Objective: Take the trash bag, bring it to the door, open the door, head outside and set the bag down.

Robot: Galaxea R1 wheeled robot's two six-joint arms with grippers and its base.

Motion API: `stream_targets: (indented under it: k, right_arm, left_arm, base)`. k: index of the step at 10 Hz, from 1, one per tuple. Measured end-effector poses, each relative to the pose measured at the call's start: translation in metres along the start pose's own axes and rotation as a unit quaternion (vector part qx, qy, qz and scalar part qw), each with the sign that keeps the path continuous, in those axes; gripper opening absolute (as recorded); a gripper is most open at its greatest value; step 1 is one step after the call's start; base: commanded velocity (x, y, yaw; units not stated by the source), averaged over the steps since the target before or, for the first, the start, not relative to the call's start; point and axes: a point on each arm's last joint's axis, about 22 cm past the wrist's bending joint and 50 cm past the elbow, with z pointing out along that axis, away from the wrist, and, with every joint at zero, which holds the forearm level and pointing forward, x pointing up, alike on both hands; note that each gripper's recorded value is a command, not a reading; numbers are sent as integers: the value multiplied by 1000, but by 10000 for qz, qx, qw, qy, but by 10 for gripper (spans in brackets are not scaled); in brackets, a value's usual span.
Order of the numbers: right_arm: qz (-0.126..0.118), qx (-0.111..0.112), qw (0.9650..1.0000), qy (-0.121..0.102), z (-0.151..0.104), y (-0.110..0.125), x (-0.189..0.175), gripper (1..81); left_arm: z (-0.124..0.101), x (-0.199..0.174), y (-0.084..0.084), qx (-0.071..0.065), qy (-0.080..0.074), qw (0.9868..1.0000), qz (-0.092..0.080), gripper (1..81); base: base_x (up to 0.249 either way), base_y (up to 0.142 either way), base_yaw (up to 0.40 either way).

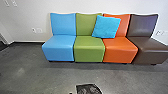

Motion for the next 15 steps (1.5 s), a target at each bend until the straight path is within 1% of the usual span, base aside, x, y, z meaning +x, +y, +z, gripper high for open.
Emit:
stream_targets:
  k: [1, 3, 4, 5, 6, 7, 8, 9, 10, 11, 12, 13, 14, 15]
  right_arm:
    - [-78, 6, 9999, 75, 0, 2, 13, 811]
    - [-281, 62, 9994, 174, 0, -3, 38, 811]
    - [-354, 80, 9992, 183, 2, -3, 43, 811]
    - [-394, 92, 9991, 139, 11, 1, 39, 811]
    - [-391, 62, 9991, 157, 19, 10, 37, 811]
    - [-391, 17, 9990, 224, 26, 21, 37, 811]
    - [-369, -19, 9990, 255, 34, 32, 36, 811]
    - [-284, -58, 9994, 161, 47, 42, 34, 811]
    - [-247, -56, 9996, 88, 58, 46, 34, 811]
    - [-286, 13, 9996, 68, 66, 38, 36, 811]
    - [-303, 37, 9995, 79, 69, 35, 38, 811]
    - [-274, 29, 9996, 40, 72, 39, 35, 811]
    - [-217, -7, 9998, 8, 76, 46, 34, 811]
    - [-184, -19, 9998, -35, 80, 49, 31, 811]
  left_arm:
    - [8, 0, 3, -42, 5, 10000, 49, 811]
    - [23, 0, 7, -112, 71, 9998, 126, 811]
    - [32, 1, 11, -164, 105, 9997, 177, 811]
    - [37, 6, 18, -215, 146, 9993, 258, 811]
    - [35, 22, 25, -257, 279, 9987, 349, 811]
    - [29, 46, 35, -300, 488, 9974, 448, 811]
    - [25, 63, 40, -322, 625, 9962, 514, 811]
    - [31, 72, 31, -258, 609, 9968, 459, 811]
    - [40, 71, 10, -110, 544, 9979, 333, 811]
    - [42, 71, -1, 5, 526, 9983, 260, 811]
    - [43, 79, -1, 61, 602, 9978, 255, 811]
    - [56, 73, 14, 3, 557, 9980, 285, 811]
    - [76, 57, 25, -68, 408, 9987, 283, 811]
    - [89, 42, 25, -94, 266, 9993, 248, 811]
  base:
    - [0, 0, 0]
    - [0, 0, 0]
    - [0, 0, 0]
    - [0, 0, 0]
    - [0, 0, 0]
    - [0, 0, 0]
    - [0, 0, 0]
    - [0, 0, 0]
    - [0, 0, 0]
    - [0, 0, 0]
    - [0, 0, 0]
    - [0, 0, 0]
    - [0, 0, 0]
    - [0, 0, 0]
